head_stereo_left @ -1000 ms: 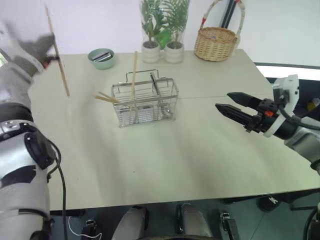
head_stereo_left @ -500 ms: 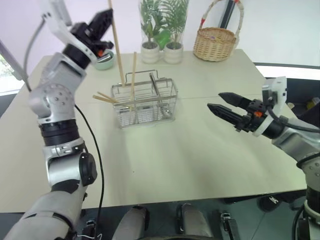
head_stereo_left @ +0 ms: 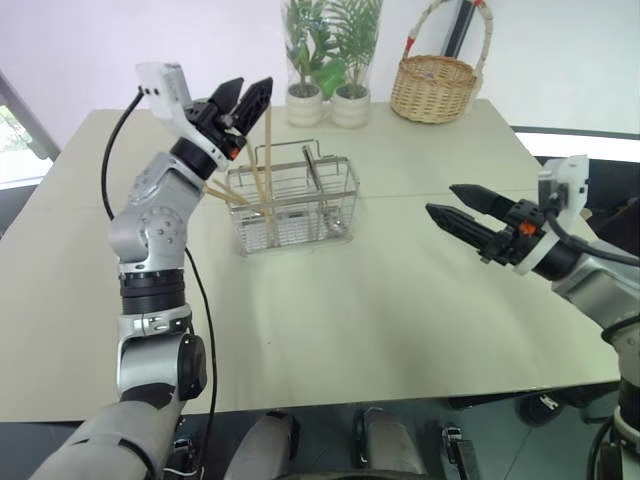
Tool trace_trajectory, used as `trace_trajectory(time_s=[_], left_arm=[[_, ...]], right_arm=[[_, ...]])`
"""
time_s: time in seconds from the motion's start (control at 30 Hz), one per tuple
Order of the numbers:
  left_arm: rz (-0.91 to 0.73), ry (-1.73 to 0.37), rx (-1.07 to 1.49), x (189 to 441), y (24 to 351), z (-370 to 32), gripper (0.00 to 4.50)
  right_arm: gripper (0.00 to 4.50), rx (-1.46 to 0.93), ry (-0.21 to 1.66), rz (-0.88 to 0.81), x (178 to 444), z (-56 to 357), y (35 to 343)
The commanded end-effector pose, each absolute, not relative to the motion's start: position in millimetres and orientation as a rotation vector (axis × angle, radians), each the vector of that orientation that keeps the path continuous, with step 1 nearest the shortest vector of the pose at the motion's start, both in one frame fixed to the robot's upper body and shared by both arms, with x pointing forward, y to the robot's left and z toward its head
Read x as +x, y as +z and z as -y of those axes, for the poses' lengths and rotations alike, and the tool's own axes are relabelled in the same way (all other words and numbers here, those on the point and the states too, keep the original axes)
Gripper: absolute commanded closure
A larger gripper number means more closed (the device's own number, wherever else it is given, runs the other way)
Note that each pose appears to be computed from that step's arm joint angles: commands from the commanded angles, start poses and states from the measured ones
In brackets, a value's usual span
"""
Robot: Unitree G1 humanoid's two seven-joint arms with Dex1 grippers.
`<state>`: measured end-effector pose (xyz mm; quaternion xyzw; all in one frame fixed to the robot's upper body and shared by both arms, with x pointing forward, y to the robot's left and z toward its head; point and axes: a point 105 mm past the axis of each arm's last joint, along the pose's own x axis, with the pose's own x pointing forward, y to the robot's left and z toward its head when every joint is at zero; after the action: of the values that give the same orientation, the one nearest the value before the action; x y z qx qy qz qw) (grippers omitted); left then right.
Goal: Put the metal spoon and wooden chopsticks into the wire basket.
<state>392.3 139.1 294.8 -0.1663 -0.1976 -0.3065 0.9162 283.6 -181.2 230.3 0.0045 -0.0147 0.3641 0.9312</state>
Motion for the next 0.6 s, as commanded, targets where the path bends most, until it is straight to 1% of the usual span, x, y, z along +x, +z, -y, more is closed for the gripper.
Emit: trace_trajectory(time_s=[0.03, 0.17, 0.23, 0.37, 0.47, 0.6], left_arm=[[0.504, -0.624, -0.313, 384, 318, -143, 0.03], [0.546, -0.592, -0.265, 375, 335, -157, 0.03], [0.537, -0.597, -0.205, 369, 343, -166, 0.03], [0.515, -0.687, 0.114, 342, 353, -188, 0.03], [0.379, -0.811, 0.289, 315, 339, -205, 0.03], [0.185, -0.86, 0.378, 291, 315, -232, 0.03]], right_arm=[[1.2, -0.022, 0.75, 0.086, 279, 183, 246], [1.2, -0.041, 0.763, 0.082, 280, 184, 246], [1.2, -0.059, 0.779, 0.079, 280, 183, 247], [1.2, -0.1, 0.833, 0.067, 279, 182, 248], [1.2, -0.146, 0.908, 0.049, 276, 178, 246], [1.2, -0.191, 0.988, 0.044, 273, 172, 243]])
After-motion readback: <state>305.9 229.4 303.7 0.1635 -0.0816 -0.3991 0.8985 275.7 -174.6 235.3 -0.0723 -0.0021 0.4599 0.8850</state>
